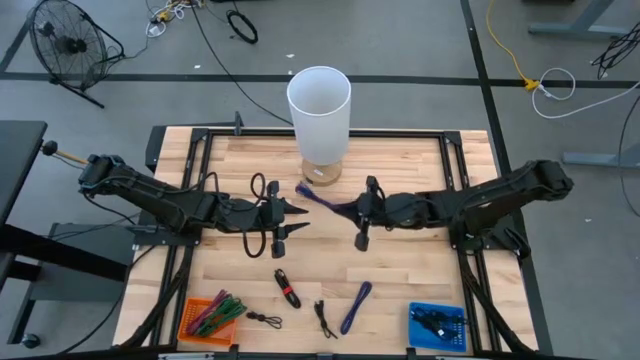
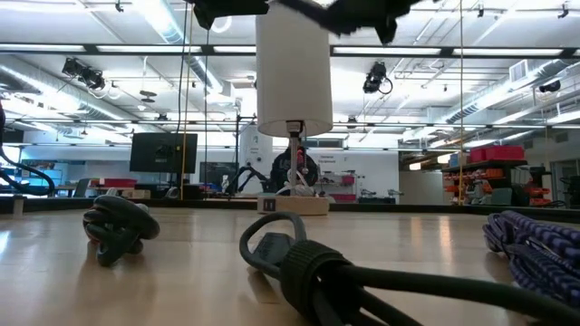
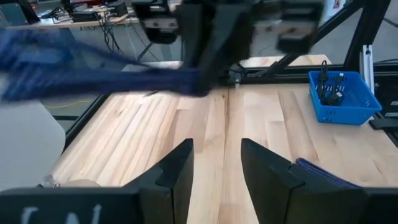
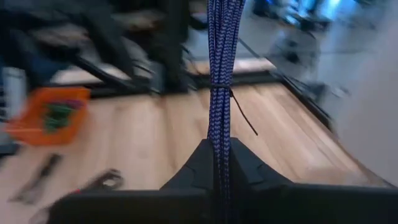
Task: Pick & Place USB Port
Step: Put the black and violet charger cable into the orange bin
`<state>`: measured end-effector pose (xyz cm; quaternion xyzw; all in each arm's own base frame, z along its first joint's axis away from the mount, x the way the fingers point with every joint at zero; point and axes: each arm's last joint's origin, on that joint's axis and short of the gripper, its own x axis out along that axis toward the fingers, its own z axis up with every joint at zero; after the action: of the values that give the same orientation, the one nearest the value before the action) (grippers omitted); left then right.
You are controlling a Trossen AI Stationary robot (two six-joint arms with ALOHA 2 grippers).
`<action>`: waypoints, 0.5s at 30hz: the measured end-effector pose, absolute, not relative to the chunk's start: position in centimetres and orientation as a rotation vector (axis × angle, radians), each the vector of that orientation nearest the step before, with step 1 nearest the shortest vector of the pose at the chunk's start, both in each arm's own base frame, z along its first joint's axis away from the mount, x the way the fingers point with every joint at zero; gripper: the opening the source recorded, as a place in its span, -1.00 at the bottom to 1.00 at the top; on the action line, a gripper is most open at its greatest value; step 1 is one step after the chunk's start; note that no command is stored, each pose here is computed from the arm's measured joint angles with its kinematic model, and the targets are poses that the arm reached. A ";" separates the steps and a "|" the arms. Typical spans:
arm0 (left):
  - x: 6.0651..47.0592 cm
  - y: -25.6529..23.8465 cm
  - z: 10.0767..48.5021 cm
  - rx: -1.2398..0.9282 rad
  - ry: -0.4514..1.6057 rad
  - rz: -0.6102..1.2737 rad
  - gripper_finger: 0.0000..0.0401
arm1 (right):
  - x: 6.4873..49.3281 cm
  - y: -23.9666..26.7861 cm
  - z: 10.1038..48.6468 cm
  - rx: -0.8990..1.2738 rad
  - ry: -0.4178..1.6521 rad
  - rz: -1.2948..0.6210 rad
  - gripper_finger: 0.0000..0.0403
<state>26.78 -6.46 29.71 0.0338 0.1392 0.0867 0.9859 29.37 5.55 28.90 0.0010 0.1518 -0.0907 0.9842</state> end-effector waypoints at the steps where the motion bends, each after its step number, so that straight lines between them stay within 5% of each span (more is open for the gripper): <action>1: 26.8 -6.5 29.7 0.068 0.279 0.174 -0.30 | 29.4 5.9 29.1 0.001 0.285 -0.156 -0.94; 15: 27.1 -6.6 31.6 0.020 0.087 0.165 -0.30 | 29.3 8.2 30.0 -0.054 0.179 -0.069 -0.94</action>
<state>27.14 -6.60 31.62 0.0100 0.0436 0.0825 0.9956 29.27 8.22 30.02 -0.0268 0.0894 -0.0343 0.9950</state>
